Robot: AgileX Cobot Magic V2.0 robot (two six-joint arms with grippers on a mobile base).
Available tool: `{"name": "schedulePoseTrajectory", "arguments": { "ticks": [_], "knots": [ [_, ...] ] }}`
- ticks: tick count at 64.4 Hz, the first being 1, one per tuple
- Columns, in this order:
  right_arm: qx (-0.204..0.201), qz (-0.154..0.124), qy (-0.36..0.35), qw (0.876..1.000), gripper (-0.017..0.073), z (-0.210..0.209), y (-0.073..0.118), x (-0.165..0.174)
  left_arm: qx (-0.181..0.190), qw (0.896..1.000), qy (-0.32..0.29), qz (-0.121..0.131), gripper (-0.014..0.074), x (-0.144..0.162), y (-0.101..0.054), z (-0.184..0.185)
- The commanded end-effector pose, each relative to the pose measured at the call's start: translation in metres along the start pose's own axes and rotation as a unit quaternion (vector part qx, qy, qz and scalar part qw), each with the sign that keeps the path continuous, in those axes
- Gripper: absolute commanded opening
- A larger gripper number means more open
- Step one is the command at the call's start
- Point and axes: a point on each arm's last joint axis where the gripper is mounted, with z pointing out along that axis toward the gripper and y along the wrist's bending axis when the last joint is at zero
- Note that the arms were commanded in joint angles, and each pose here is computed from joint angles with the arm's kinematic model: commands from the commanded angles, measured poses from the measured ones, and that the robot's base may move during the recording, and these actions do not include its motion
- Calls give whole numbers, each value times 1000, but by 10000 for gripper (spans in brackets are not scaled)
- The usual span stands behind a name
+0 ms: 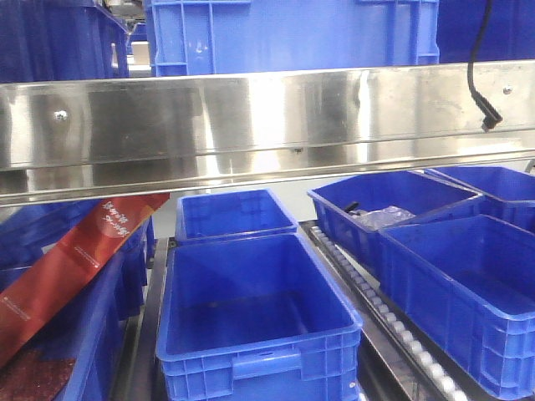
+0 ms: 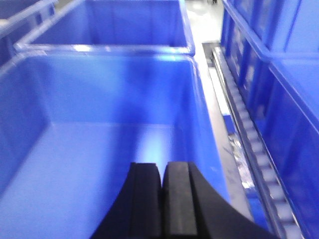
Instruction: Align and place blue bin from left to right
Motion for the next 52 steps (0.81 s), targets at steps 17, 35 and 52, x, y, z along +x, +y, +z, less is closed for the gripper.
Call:
{"name": "schedulePoseTrajectory", "arguments": {
  "ticks": [17,35,52],
  "knots": [
    [-4,-7,-30,999,-77,-38,4,-20,-4,1000,-23,11,4,24,5,-19],
    [-6,-9,-31,999,-77,-67,5,-14,16,994,-107,-2,4,67,10,-80],
    [-7,-9,-86,996,-77,-133,3,21,19,989,-147,-5,4,89,17,-144]
  ]
}}
